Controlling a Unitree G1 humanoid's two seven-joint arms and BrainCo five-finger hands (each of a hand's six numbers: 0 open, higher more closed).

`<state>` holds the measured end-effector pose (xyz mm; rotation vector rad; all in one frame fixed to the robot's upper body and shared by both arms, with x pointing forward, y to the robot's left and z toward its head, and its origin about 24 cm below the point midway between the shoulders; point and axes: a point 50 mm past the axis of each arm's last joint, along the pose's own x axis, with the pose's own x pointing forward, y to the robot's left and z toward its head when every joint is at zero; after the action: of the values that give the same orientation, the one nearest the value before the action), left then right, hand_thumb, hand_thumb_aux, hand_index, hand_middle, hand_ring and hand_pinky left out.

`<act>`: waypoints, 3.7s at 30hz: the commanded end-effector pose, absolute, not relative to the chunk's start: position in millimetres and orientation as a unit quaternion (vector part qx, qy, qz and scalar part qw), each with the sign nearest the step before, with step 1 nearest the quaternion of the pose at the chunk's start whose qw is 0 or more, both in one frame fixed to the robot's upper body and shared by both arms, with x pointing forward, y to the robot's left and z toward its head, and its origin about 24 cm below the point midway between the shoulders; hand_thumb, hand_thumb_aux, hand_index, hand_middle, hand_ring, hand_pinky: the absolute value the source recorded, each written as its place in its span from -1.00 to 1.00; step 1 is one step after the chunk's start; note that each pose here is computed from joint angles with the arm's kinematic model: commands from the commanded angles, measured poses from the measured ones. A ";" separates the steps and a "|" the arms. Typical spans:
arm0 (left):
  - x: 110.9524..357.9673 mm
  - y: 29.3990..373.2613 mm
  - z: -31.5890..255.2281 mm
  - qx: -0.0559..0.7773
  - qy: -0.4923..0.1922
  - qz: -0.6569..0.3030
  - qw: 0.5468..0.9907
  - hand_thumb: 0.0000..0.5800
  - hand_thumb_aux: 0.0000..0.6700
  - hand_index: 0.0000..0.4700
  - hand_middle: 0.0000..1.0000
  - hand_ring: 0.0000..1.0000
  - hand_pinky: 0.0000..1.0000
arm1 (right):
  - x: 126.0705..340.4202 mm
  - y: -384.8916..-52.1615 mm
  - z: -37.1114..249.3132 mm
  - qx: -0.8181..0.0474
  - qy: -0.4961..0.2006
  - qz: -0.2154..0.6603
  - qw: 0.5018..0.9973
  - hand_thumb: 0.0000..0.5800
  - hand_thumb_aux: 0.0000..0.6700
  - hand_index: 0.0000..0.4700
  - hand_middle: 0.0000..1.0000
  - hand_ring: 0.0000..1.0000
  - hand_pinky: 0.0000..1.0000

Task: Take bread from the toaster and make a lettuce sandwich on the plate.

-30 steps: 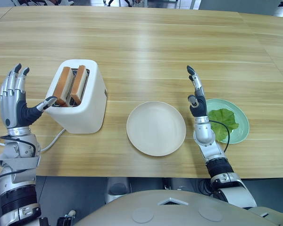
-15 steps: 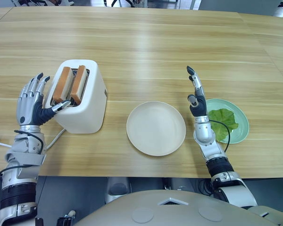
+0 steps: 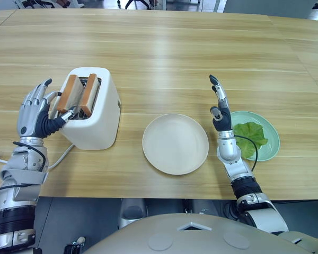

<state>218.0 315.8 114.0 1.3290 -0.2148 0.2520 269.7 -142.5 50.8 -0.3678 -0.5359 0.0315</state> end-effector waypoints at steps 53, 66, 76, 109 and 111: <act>229.9 227.4 191.5 0.147 -0.422 -0.026 0.894 1.00 1.00 0.96 1.00 1.00 1.00 | 271.7 -153.9 54.3 -0.194 -0.274 -0.023 0.942 -1.00 -1.00 -1.00 -1.00 -1.00 -1.00; 233.5 131.6 93.3 0.099 -0.205 -0.319 0.920 1.00 1.00 0.96 1.00 1.00 1.00 | 271.7 -204.3 74.0 -0.246 -0.296 -0.108 0.917 -1.00 -1.00 -1.00 -1.00 -1.00 -1.00; 248.2 120.7 19.8 0.178 -0.055 -0.360 0.914 1.00 1.00 0.96 1.00 1.00 1.00 | 268.6 -230.2 79.1 -0.292 -0.294 -0.146 0.898 -1.00 -1.00 -1.00 -1.00 -1.00 -1.00; 256.4 142.3 17.3 0.431 -0.125 -0.276 0.850 -1.00 -1.00 -1.00 -1.00 -1.00 -1.00 | 230.5 -326.2 26.2 -0.675 0.005 -0.037 0.737 -1.00 -1.00 -1.00 -1.00 -1.00 -1.00; 254.7 143.0 22.1 0.430 -0.134 -0.267 0.852 -1.00 -1.00 -1.00 -1.00 -1.00 -1.00 | 231.2 -323.4 20.6 -0.676 0.019 -0.014 0.736 -1.00 -1.00 -1.00 -1.00 -1.00 -1.00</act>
<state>256.9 142.4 18.6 0.8891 -0.2713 -0.5722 228.8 -323.4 23.8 -1.4598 0.0048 -0.0853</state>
